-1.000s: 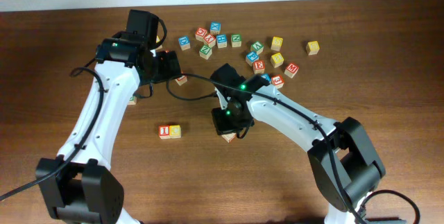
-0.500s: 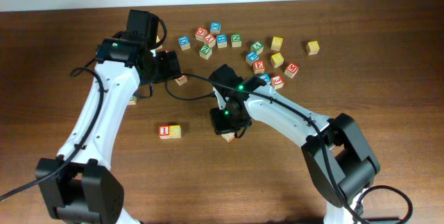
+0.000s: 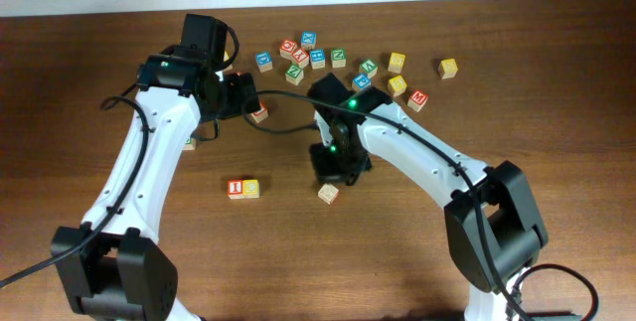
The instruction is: Spell out ICRA
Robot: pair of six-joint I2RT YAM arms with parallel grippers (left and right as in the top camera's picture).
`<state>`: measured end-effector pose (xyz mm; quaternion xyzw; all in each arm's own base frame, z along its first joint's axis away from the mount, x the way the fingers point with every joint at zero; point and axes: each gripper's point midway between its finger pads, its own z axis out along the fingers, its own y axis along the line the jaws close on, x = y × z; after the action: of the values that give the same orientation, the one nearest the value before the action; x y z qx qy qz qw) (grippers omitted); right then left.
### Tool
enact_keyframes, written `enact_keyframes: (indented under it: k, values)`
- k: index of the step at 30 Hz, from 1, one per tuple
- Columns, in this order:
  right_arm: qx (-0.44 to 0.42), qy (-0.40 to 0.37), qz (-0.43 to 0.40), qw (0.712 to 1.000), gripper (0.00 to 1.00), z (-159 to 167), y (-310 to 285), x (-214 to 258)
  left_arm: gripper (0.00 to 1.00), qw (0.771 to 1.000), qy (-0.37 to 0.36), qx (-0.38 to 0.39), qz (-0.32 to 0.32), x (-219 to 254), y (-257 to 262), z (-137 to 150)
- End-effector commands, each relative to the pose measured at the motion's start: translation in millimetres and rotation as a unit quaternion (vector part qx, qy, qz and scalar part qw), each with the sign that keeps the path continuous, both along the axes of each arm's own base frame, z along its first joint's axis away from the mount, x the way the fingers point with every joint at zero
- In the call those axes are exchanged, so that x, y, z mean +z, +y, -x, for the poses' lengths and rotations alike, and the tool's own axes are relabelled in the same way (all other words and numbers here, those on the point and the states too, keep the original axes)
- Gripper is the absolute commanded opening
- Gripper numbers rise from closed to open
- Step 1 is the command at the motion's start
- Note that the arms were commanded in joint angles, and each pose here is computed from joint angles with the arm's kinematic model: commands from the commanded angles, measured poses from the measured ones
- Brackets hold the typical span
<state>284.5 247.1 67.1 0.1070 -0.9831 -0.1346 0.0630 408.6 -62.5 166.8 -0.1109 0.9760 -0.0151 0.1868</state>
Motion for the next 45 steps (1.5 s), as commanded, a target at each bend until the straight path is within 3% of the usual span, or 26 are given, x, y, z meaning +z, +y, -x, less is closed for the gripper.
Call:
enact_keyframes:
  k: [1,9,19,29,38,45]
  values:
    - [0.002,0.023,0.011,1.000,0.04,12,-9,-4,0.99,1.000,-0.009,-0.003,-0.004,6,0,-3]
    - [-0.037,0.063,0.037,0.997,0.04,38,-25,-44,0.99,1.000,-0.009,-0.003,-0.004,6,0,-3]
    - [-0.042,0.033,0.015,0.998,0.04,23,-15,-47,0.99,1.000,-0.009,-0.003,-0.004,6,0,-3]
    - [-0.040,-0.055,-0.048,0.996,0.05,-20,13,-43,0.99,1.000,-0.009,-0.004,-0.004,6,0,-3]
    - [-0.042,0.013,-0.087,0.995,0.04,3,20,-36,0.99,1.000,-0.009,-0.003,-0.004,6,0,-3]
    - [-0.088,0.046,-0.170,0.980,0.04,-16,12,-19,0.99,1.000,-0.009,-0.003,-0.004,6,0,-3]
